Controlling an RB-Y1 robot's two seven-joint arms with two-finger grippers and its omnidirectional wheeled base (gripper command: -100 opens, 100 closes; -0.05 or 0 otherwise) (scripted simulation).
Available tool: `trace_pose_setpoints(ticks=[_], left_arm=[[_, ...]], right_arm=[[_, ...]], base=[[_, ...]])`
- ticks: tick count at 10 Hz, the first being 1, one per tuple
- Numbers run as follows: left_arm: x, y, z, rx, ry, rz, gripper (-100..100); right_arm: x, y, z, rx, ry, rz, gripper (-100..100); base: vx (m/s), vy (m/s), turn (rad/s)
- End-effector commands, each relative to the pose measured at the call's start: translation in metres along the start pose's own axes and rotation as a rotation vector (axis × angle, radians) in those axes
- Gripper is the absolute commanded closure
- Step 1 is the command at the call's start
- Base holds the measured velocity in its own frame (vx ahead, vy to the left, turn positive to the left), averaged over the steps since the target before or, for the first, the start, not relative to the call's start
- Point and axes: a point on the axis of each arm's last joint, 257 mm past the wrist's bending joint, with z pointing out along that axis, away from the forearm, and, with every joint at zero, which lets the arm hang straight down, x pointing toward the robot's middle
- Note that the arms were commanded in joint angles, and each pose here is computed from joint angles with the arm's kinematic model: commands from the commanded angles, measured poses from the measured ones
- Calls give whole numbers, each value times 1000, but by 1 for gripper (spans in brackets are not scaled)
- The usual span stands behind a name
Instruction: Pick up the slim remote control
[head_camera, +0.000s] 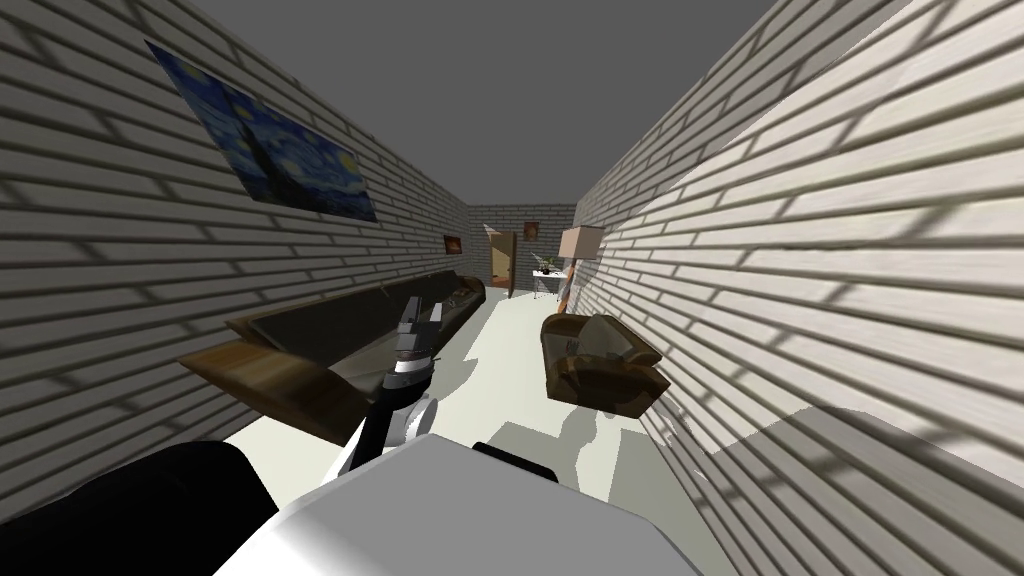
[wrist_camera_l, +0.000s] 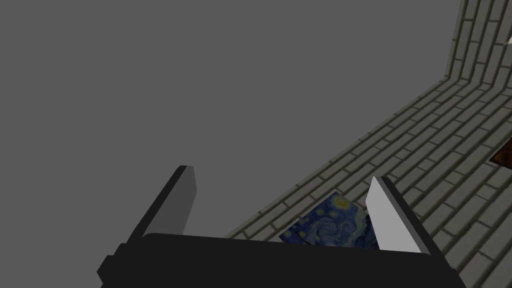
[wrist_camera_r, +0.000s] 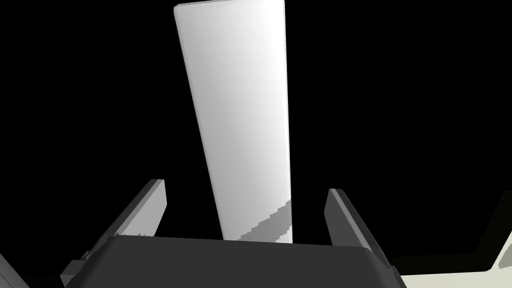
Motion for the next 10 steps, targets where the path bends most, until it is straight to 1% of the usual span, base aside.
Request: trace_pose_setpoints(ticks=[1,2,3,4,5,6,7,10], left_arm=[[0,0,0,0,0,0,0],[0,0,0,0,0,0,0],[0,0,0,0,0,0,0],[0,0,0,0,0,0,0],[0,0,0,0,0,0,0],[0,0,0,0,0,0,0],[0,0,0,0,0,0,0],[0,0,0,0,0,0,0]], right_arm=[[9,6,3,-8,18,-5,-100],[5,3,2,-3,12,-2,-100],[5,3,3,-5,13,-3,0],[5,15,13,-4,9,4,-100],[1,20,15,-16,2,0,-100],[5,15,13,-4,9,4,-100],[4,27,23,-3,7,10,-100],[5,27,22,-5,7,7,-100]], base=[[27,-34,43],[14,-14,10],[0,0,0],[-21,-43,57],[-28,-54,30],[-11,-15,4],[-14,0,47],[-5,0,18]])
